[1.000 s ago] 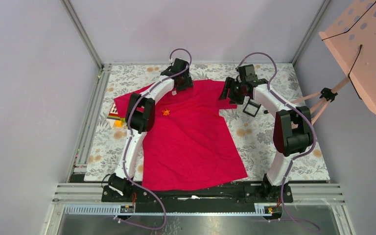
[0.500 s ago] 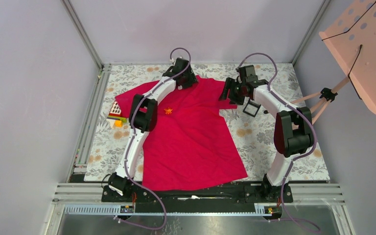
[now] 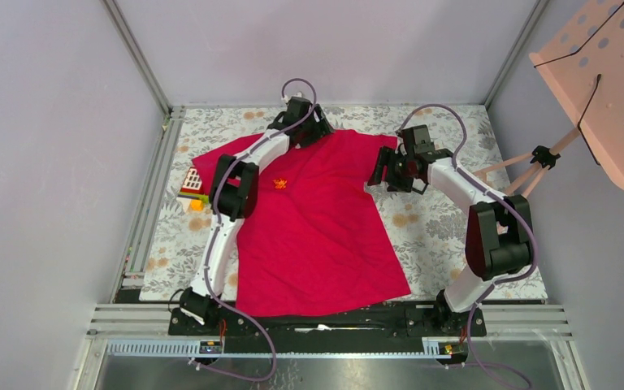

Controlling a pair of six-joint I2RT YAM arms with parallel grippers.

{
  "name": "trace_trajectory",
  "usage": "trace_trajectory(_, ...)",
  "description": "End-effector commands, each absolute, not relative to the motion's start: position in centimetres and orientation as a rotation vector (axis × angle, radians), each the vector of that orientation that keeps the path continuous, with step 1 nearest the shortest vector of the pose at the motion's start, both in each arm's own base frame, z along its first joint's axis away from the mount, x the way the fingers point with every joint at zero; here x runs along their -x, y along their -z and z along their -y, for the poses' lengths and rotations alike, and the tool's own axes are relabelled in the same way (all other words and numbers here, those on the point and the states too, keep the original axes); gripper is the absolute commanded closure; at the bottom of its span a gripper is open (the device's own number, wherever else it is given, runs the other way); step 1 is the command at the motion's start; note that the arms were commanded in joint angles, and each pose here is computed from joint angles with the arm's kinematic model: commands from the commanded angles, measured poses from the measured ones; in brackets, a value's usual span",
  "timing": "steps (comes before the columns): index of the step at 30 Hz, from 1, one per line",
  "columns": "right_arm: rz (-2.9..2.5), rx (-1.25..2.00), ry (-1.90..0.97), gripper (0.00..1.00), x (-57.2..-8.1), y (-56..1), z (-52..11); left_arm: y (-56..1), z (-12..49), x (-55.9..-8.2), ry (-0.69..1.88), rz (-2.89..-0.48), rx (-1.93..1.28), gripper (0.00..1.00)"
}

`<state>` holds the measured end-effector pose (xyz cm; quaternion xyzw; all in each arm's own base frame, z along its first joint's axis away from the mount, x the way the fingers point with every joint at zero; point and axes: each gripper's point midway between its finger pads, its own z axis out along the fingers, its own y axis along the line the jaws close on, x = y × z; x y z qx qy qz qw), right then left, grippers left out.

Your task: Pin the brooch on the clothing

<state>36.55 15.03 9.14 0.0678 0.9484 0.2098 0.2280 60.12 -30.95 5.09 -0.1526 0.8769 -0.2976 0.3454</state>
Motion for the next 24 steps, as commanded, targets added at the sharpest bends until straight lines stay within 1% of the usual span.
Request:
trace_trajectory(1,-2.584,-0.196,-0.585,0.28,-36.8,-9.6,-15.1,-18.0,30.4,-60.0,0.806,-2.051,0.214,0.23)
trace_trajectory(3,-2.577,-0.212,-0.621,0.28,-37.7,-9.6,-15.7,-21.5,29.3,-58.7,0.762,-2.019,0.162,0.22)
trace_trajectory(7,-2.575,-0.268,-0.687,0.29,-39.7,-9.0,-17.0,-23.1,26.0,-56.2,0.605,-2.03,0.117,0.18)
trace_trajectory(11,-2.594,-0.343,-0.737,0.34,-41.5,-8.1,-18.1,-20.5,21.5,-54.3,0.493,-2.102,0.181,0.16)
trace_trajectory(12,-2.601,-0.358,-0.753,0.38,-42.0,-7.8,-18.3,-19.6,20.6,-54.0,0.491,-2.129,0.209,0.16)
trace_trajectory(13,-2.606,-0.372,-0.771,0.39,-42.3,-7.6,-18.7,-18.6,19.6,-53.7,0.489,-2.159,0.246,0.16)
trace_trajectory(18,-2.627,-0.443,-0.766,0.39,-43.8,-6.4,-19.1,-14.2,17.1,-53.0,0.496,-2.269,0.356,0.16)
trace_trajectory(24,-2.668,-0.493,-0.724,0.39,-44.5,-5.0,-19.0,-8.6,15.4,-54.2,0.494,-2.39,0.482,0.16)
